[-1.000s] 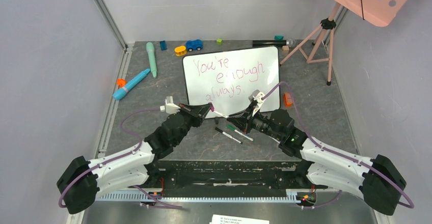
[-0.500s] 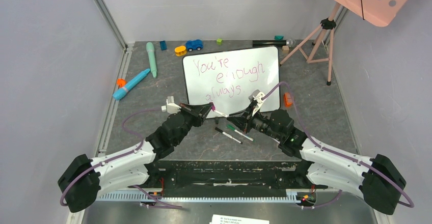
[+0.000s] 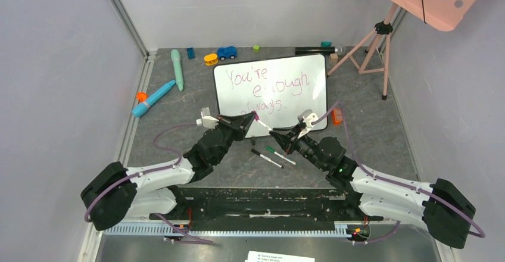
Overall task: Write a sentence on the whiteboard
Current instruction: Insert the whiteboard marker without the cap into the pen cap.
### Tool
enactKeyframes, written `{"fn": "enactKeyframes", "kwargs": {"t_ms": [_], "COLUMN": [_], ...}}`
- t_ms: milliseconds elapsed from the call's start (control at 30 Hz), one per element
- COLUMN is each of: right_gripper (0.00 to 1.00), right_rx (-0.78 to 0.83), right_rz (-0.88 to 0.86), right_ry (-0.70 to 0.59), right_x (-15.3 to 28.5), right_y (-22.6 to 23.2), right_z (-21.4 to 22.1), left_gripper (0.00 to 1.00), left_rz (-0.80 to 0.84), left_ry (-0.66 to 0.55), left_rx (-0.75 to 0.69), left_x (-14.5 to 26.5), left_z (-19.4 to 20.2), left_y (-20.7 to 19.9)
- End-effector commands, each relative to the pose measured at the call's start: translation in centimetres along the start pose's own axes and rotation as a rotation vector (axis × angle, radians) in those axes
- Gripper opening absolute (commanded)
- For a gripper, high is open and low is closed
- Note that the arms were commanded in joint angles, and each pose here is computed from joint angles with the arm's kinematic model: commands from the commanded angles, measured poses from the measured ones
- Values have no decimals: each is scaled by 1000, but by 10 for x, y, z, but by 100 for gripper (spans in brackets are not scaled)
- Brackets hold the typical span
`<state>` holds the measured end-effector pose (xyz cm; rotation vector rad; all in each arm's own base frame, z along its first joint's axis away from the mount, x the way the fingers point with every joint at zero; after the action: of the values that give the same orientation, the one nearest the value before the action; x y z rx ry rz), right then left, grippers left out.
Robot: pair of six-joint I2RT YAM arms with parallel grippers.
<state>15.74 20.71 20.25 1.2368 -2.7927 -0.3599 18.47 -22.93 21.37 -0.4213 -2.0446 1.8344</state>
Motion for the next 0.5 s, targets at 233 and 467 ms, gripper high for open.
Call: {"fn": "enactKeyframes", "kwargs": {"t_ms": [233,467], "right_gripper": [0,0], "right_rx": [161,247], "right_rz": [178,270], "right_ry": [-182,-211], "right_x": [-39,-42], "right_y": [-5,-14], "right_z": [-62,-68], "left_gripper": [2,2], "left_rz": [290,360], "left_ry": [182,358], "left_rx": [-43,-48], "left_x": [-14,-3], "left_z": [66,105], "left_y": [-74,-77]}}
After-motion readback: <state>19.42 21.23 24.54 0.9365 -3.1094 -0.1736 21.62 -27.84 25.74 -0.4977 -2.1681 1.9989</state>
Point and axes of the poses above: each gripper's point midway between its finger pads, its own x axis back along the fingers, its own y axis along the line the jaws close on, z = x × y, the point moved 9 cm from there along x, back along the fingers, and after that the axes turned 1 degree about -x, right-handed, at the moved point
